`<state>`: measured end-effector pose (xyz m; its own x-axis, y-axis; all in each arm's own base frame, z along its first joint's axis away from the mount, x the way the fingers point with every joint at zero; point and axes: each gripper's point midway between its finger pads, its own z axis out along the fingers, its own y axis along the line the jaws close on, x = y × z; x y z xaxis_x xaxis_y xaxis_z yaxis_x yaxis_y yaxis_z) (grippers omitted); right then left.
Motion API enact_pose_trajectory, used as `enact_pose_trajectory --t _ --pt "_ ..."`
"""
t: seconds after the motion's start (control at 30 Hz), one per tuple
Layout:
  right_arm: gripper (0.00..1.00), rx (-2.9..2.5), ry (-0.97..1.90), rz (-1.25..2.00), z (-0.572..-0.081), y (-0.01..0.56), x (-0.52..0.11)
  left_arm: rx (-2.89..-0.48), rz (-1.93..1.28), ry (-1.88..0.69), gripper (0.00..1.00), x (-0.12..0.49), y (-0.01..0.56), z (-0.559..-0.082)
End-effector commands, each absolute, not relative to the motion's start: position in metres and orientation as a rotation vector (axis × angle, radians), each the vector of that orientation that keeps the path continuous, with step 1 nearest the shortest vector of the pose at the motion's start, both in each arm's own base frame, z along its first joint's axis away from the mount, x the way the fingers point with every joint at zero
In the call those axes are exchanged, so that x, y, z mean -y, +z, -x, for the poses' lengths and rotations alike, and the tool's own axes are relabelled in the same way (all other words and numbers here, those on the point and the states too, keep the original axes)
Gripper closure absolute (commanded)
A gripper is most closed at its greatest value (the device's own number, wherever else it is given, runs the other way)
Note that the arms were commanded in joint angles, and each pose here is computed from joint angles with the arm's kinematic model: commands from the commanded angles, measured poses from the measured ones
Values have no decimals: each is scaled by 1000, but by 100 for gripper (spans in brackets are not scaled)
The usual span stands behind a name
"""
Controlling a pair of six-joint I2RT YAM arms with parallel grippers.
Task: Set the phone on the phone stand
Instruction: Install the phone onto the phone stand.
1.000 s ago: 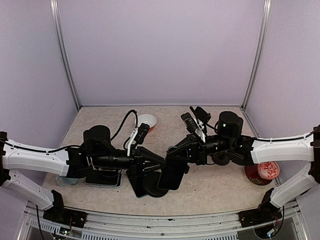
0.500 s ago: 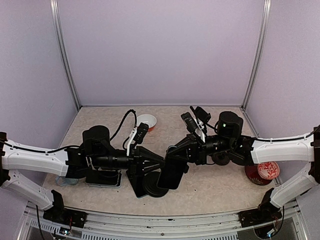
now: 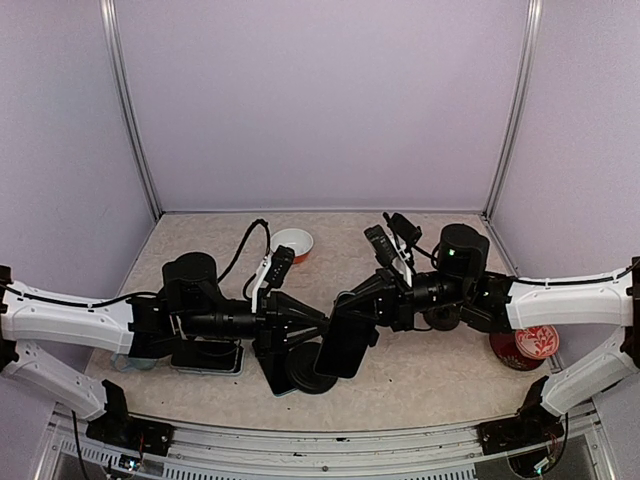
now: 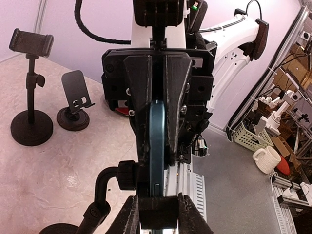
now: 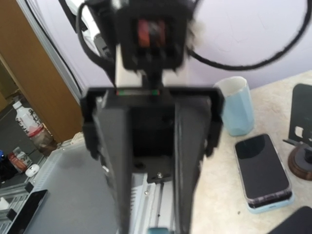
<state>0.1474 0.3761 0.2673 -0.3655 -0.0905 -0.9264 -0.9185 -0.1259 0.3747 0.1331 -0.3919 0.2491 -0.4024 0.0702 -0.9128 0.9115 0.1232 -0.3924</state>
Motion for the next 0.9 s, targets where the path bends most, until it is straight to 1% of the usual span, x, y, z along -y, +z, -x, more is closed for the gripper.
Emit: enact_pose_trajectory --t 0.0,0.07,0.2,0.3,0.47,0.67,0.73,0.8,0.87 --pt "100 -1706 1500 1099 -165 218 -369 -1473 -979 -1423 69 387 290 -124" --pt "100 -1708 1509 1096 -166 218 -371 -1473 -985 -1432 68 389 290 -124" --pt "100 -1705 1521 1093 -167 220 -373 -1477 -991 -1438 54 392 290 -123" --pt "100 -1698 1527 1098 -167 222 -375 -1482 -983 -1428 41 391 290 -125" --pt "100 -1675 1545 1116 -163 231 -378 -1489 -958 -1396 25 389 291 -131" --pt "100 -1656 1553 1145 -156 241 -385 -1491 -937 -1377 18 387 293 -134" --pt "100 -1647 1556 1155 -152 244 -387 -1494 -933 -1375 13 387 292 -135" --pt "100 -1635 1556 1158 -150 249 -388 -1499 -930 -1372 12 386 291 -135" --pt "97 -1636 1550 1155 -148 253 -390 -1503 -924 -1368 12 385 289 -136"
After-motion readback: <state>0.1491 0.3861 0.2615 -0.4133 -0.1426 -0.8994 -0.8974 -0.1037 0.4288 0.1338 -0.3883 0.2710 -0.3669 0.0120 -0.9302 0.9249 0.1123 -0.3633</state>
